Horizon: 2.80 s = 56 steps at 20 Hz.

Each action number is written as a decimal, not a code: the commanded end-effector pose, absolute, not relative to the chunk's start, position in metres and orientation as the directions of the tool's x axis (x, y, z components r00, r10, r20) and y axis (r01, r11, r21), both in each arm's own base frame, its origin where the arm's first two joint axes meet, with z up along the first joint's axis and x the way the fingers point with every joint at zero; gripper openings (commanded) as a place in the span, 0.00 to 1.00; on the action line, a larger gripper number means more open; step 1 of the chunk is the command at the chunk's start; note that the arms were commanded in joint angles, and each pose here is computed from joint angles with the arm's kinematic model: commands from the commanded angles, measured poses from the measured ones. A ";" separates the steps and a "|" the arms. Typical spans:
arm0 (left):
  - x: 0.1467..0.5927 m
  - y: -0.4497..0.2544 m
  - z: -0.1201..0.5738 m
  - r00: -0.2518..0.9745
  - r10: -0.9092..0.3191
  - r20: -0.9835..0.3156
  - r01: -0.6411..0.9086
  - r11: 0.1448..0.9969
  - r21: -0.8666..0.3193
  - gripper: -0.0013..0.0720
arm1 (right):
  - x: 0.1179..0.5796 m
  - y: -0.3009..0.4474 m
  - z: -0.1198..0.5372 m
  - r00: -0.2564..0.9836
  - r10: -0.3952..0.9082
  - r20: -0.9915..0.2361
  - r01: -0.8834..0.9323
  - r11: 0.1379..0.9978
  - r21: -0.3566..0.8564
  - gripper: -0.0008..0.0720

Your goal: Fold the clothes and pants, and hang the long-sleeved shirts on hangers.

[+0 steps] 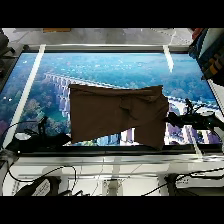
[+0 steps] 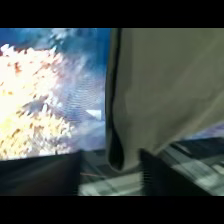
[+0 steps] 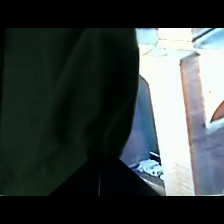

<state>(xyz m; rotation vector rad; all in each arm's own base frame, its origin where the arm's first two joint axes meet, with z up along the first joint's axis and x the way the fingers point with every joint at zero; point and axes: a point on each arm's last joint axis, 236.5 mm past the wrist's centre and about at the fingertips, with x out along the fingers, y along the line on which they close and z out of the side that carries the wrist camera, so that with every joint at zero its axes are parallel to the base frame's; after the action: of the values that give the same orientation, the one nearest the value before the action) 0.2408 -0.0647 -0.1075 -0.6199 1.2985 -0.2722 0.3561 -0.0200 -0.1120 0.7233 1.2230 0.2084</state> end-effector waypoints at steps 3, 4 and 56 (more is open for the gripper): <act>0.262 -0.070 -0.115 0.338 -0.435 -0.835 -0.089 0.868 -0.488 0.42 | 0.350 -0.011 -0.108 0.325 0.552 -0.767 0.217 0.746 0.629 0.03; 0.263 -0.072 -0.115 0.341 -0.432 -0.835 -0.090 0.869 -0.486 0.42 | 0.350 -0.010 -0.107 0.323 0.557 -0.765 0.214 0.744 0.633 0.03; 0.439 -0.026 0.233 0.875 -0.277 -0.397 0.255 0.961 -0.108 0.04 | 0.395 -0.012 0.268 0.772 0.406 -0.488 -0.144 0.861 0.488 0.03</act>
<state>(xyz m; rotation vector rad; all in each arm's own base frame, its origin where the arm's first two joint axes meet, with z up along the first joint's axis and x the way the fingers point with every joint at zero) 0.3959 0.0000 0.3437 -0.0447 0.0989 -0.1545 0.3613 -0.0184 0.3547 0.2671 0.3236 0.1965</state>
